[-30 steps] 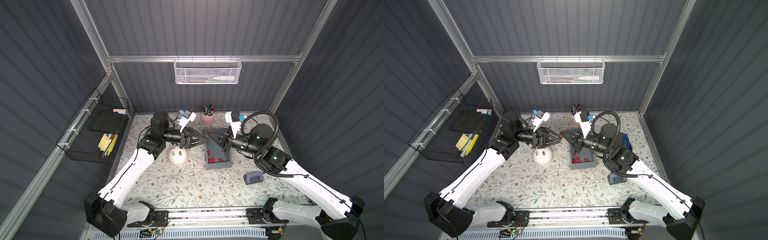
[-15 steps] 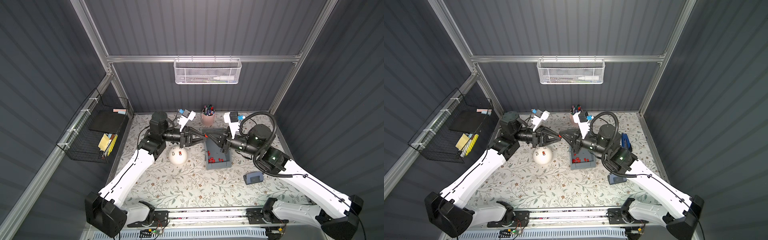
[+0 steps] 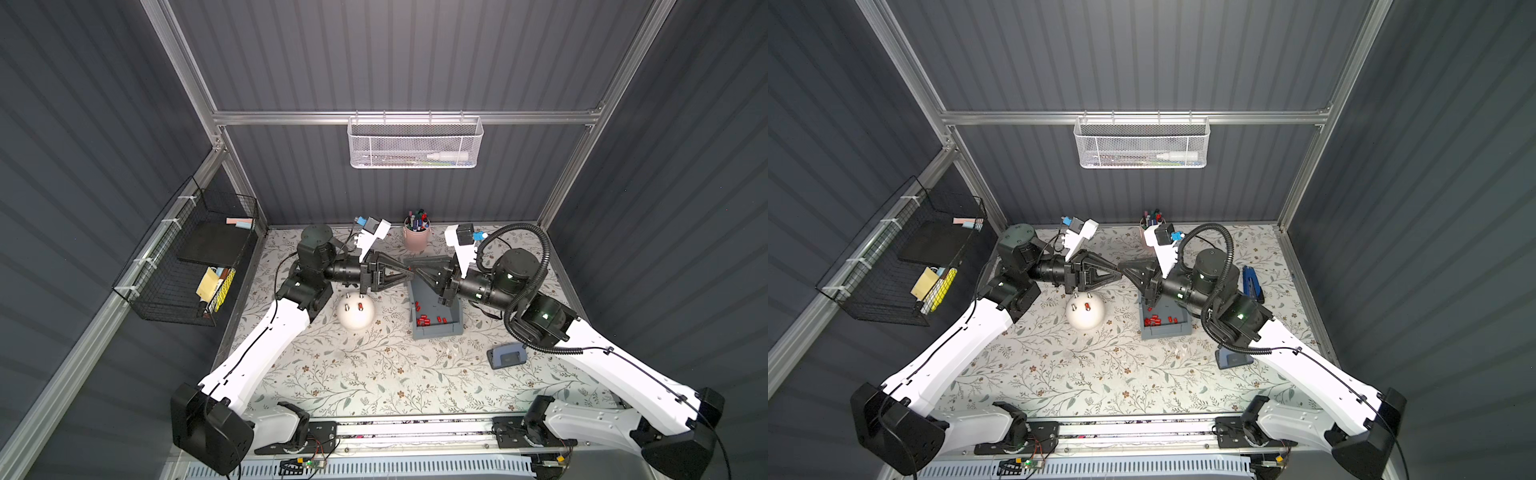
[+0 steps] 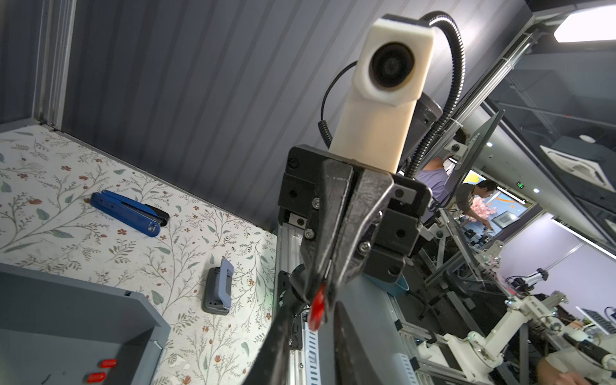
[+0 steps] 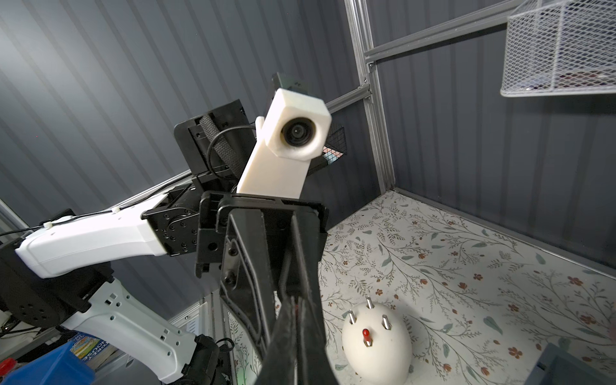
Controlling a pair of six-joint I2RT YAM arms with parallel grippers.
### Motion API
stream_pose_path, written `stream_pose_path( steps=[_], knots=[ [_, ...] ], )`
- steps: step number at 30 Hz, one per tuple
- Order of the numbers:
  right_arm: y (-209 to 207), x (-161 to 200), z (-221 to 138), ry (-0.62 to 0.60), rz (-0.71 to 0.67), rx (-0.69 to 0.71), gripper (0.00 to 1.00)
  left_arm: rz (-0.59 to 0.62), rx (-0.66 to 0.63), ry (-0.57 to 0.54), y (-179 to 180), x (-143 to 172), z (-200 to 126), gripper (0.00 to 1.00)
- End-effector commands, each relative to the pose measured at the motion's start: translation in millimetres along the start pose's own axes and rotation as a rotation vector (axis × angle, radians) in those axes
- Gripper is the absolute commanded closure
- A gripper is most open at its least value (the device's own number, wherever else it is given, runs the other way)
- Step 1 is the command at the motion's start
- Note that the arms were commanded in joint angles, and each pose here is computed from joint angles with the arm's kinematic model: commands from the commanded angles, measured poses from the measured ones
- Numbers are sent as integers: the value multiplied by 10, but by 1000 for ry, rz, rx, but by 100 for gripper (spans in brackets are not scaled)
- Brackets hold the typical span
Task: Cover the protruding screws with screw protection sleeves
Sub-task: Pick up the screw protection sleeve from the storage box.
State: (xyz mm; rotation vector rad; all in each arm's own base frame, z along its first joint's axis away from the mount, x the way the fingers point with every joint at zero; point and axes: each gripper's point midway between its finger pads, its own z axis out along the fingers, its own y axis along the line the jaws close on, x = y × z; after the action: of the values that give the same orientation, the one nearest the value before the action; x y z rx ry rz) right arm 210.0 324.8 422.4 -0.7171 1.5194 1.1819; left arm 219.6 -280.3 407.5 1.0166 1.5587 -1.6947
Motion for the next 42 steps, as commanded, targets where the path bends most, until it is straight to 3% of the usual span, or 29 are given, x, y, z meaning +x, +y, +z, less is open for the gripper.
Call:
stream_pose_path(
  steps=[1,5,11,18,23,27,30,34,37,42],
  knots=[
    [74,-88,2,-17,-28,-16,100,55,13,-25,-133,-67,-3,89],
    [79,-90,-5,-19,-27,-12,100,57,13,-30,-141,-74,-6,92],
    [94,-55,-5,-10,-23,-16,100,58,6,-37,-150,-77,-13,85],
    [104,-28,0,-8,-22,-16,100,81,11,-39,-190,-56,-26,100],
    [101,-23,2,-7,-19,-14,100,100,8,-32,-198,-20,-33,100],
    [111,-59,-24,-17,-33,-10,80,108,-21,5,-166,127,-52,100],
    [123,-113,-63,-33,-50,-4,57,124,-36,28,-173,215,-71,100],
    [149,-221,-124,-65,-84,7,49,141,-46,70,-192,354,-99,100],
    [139,-280,-149,-71,-102,27,53,147,-55,105,-216,459,-124,100],
    [233,-103,-122,66,-150,-29,68,178,-122,164,-220,613,-193,100]
  ],
)
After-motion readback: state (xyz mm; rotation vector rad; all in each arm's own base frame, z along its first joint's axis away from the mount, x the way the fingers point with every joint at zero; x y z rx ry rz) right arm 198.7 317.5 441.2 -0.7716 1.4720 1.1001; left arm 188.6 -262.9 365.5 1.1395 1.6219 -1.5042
